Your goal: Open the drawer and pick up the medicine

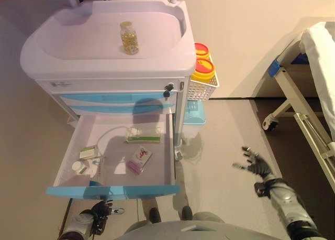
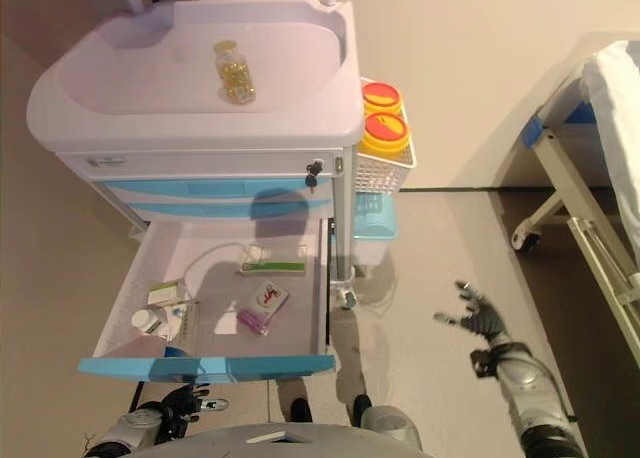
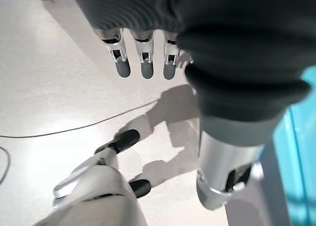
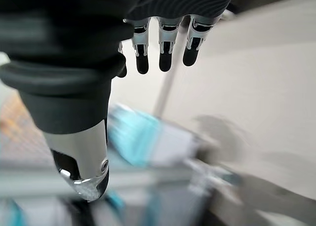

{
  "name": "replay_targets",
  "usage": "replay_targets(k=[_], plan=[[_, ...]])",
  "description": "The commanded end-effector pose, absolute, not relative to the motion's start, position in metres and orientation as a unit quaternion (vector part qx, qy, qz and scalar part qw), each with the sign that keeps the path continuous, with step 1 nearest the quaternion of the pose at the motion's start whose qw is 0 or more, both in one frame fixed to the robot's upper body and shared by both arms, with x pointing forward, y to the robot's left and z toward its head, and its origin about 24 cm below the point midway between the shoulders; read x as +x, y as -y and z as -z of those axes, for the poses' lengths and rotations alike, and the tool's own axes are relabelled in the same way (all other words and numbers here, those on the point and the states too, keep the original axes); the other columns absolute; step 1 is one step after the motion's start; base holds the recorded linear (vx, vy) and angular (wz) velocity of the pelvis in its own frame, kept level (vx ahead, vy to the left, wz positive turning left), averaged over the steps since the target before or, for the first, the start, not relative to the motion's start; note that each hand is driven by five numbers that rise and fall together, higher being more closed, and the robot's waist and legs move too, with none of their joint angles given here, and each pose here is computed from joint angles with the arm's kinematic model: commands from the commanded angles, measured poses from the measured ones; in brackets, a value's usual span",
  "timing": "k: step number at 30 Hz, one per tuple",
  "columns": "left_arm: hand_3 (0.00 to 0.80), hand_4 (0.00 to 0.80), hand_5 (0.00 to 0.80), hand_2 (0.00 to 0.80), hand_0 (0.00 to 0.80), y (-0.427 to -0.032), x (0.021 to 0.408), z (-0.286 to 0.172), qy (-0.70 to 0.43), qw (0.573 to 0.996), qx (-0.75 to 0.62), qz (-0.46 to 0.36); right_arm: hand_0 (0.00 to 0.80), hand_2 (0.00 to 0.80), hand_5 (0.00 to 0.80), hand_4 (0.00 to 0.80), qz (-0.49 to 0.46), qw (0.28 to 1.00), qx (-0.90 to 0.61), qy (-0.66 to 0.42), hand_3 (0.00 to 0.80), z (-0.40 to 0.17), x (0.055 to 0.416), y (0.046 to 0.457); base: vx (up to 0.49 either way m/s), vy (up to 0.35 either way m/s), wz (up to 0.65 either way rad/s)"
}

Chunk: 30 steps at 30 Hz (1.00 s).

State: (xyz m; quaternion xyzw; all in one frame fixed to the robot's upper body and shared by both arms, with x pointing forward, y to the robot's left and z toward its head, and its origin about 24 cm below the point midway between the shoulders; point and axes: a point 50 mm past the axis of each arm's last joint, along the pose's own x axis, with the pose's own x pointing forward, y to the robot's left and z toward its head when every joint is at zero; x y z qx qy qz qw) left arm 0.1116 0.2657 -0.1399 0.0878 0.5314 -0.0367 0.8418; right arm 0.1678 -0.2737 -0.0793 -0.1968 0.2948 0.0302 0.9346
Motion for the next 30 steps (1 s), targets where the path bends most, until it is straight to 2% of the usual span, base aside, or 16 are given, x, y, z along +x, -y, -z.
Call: replay_targets(k=[1, 7, 9, 13, 20, 30], plan=[[0.0, 0.0, 0.0, 0.0, 0.0, -0.254, 0.135, 0.136, -0.481, 0.869, 0.102, 0.061, 0.0, 0.0, 0.0, 0.0, -0.044, 0.94, -0.214, -0.263, 0.0, 0.084, 0.176, 0.26, 0.039, -0.009, 0.0], [0.0, 0.0, 0.0, 0.0, 0.0, -0.238, 0.125, 0.144, -0.463, 0.88, 0.096, 0.056, 0.0, 0.0, 0.0, 0.0, -0.033, 0.901, -0.216, -0.375, 0.0, 0.126, 0.133, 0.252, 0.033, -0.001, 0.0], [0.0, 0.0, 0.0, 0.0, 0.0, -0.234, 0.129, 0.143, -0.444, 0.887, 0.11, 0.064, 0.0, 0.0, 0.0, 0.0, -0.035, 0.896, -0.225, -0.381, 0.0, 0.13, 0.129, 0.251, -0.055, -0.025, 0.01], [0.0, 0.0, 0.0, 0.0, 0.0, -0.228, 0.158, 0.129, -0.377, 0.909, 0.152, 0.092, 0.0, 0.0, 0.0, 0.0, -0.06, 0.897, -0.272, -0.344, 0.0, 0.119, 0.15, 0.251, -0.137, 0.05, 0.01], [0.0, 0.0, 0.0, 0.0, 0.0, -0.234, 0.224, 0.078, -0.24, 0.947, 0.199, 0.078, 0.0, 0.0, 0.0, 0.0, -0.063, 0.91, -0.319, -0.256, 0.0, 0.08, 0.196, 0.264, -0.139, 0.062, 0.03], [0.0, 0.0, 0.0, 0.0, 0.0, -0.278, 0.275, 0.007, -0.155, 0.95, 0.27, 0.035, 0.0, 0.0, 0.0, 0.0, -0.042, 0.905, -0.327, -0.27, 0.0, 0.07, 0.191, 0.287, 0.037, 0.033, -0.02]])
